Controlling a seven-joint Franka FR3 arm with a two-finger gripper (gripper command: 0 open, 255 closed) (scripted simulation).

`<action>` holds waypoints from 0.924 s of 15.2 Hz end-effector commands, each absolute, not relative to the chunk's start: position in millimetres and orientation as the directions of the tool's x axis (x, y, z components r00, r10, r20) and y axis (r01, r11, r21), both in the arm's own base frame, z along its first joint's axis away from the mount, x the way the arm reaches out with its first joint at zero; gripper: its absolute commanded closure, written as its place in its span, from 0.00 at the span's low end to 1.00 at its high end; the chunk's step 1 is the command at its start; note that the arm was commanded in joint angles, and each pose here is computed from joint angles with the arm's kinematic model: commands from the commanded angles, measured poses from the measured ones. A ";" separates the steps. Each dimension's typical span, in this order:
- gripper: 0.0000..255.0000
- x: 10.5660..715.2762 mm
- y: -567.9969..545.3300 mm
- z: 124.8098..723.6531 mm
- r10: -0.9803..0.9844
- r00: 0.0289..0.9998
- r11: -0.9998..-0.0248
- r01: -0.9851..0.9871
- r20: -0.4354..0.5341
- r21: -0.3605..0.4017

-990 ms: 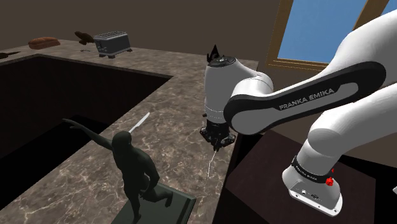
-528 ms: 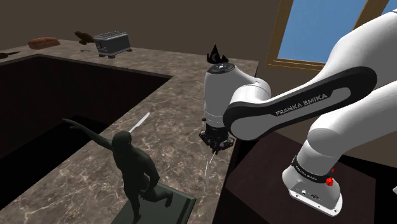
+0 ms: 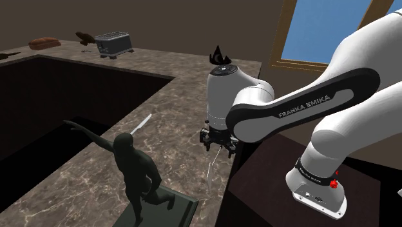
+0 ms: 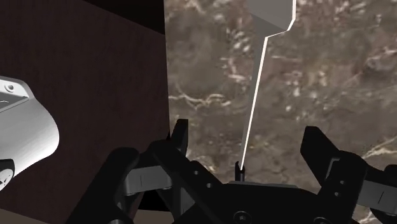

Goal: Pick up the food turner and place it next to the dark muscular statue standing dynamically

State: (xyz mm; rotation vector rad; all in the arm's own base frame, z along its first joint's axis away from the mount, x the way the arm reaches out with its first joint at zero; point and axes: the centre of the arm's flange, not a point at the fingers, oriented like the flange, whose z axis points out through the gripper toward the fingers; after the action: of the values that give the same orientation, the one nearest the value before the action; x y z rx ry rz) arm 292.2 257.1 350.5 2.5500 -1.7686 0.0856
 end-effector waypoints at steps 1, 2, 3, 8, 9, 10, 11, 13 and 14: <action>0.00 292.2 257.0 350.3 -0.935 0.350 -0.350 -0.937 0.066 0.000; 0.00 291.7 257.8 350.5 -0.935 0.350 -0.350 -0.937 0.066 0.000; 0.00 291.4 258.6 363.7 -0.935 0.350 -0.350 -0.937 0.066 0.000; 0.00 290.5 260.9 400.4 -0.935 0.350 -0.350 -0.937 0.066 0.000; 0.00 290.5 260.8 400.4 -0.935 0.350 -0.350 -0.937 0.066 0.000; 0.00 290.5 260.9 400.4 -0.935 0.350 -0.350 -0.937 0.066 0.000; 0.00 290.5 260.9 400.4 -0.935 0.350 -0.350 -0.937 0.066 0.000; 0.00 290.5 260.9 400.4 -0.935 0.350 -0.350 -0.937 0.066 0.000; 0.00 290.5 260.9 400.4 -0.935 0.350 -0.350 -0.937 0.066 0.000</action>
State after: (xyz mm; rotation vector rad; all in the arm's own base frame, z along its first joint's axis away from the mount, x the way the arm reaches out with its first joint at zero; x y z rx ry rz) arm 290.5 260.9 400.3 2.5497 -1.7685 0.0852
